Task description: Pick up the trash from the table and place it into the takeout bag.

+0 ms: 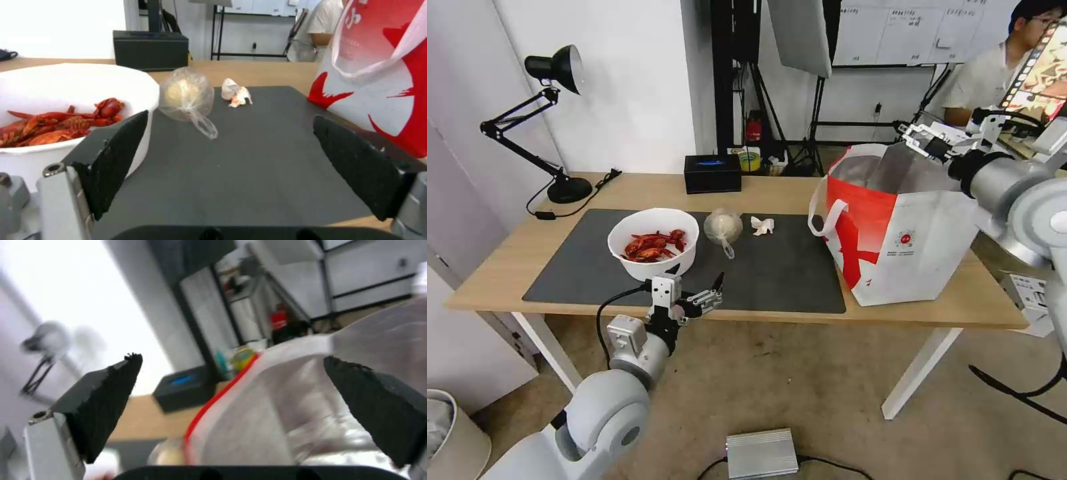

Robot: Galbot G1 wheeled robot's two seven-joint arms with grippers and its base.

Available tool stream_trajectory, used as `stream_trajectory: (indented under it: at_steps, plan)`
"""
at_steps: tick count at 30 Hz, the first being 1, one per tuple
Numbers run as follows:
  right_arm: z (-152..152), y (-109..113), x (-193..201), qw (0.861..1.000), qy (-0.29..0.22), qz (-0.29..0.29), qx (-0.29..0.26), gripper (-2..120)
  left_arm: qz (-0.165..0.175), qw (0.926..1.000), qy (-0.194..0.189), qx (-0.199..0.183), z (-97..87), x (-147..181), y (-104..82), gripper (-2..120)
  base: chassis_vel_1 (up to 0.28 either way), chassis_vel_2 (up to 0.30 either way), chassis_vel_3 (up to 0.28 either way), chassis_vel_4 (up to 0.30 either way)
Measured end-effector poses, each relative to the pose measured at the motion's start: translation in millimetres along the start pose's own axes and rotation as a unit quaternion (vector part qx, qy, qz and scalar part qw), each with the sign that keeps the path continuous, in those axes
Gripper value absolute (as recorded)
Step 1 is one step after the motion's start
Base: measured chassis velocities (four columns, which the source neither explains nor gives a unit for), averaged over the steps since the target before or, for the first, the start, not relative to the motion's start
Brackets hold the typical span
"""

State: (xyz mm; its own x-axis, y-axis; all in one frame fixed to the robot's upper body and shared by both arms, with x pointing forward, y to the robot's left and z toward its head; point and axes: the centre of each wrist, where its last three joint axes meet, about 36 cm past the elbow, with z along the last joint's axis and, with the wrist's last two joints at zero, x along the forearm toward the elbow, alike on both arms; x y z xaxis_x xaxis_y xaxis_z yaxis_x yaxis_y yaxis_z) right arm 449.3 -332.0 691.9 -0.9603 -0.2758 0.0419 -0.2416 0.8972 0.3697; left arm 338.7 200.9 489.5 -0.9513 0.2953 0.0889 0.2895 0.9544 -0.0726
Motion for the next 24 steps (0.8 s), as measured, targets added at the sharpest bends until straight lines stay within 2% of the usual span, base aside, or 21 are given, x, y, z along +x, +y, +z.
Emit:
stream_trajectory:
  at_steps: [5,6,12,16,24]
  plan:
    - [33.1,12.9,24.7,0.997,0.033,-0.06,0.042,100,-0.007,0.9999,-0.001,-0.008,3.2,-2.4,5.8,100,0.0,0.0,0.0,0.0]
    - [33.1,12.9,24.7,0.997,0.033,-0.06,0.042,100,-0.007,0.9999,-0.001,-0.008,3.2,-2.4,5.8,100,0.0,0.0,0.0,0.0]
    - [80.4,19.7,48.6,0.985,0.077,-0.102,0.113,100,-0.014,0.9997,0.003,-0.022,4.4,-1.7,15.1,100,0.0,0.0,0.0,0.0]
    - [107.3,14.4,56.4,0.978,0.104,-0.107,0.143,100,-0.012,0.9995,0.006,-0.028,5.1,-1.0,19.9,100,0.0,0.0,0.0,0.0]
    - [149.5,-0.2,66.2,0.969,0.146,-0.115,0.165,100,-0.009,0.9992,0.013,-0.037,12.0,-3.3,30.2,100,0.0,0.0,0.0,0.0]
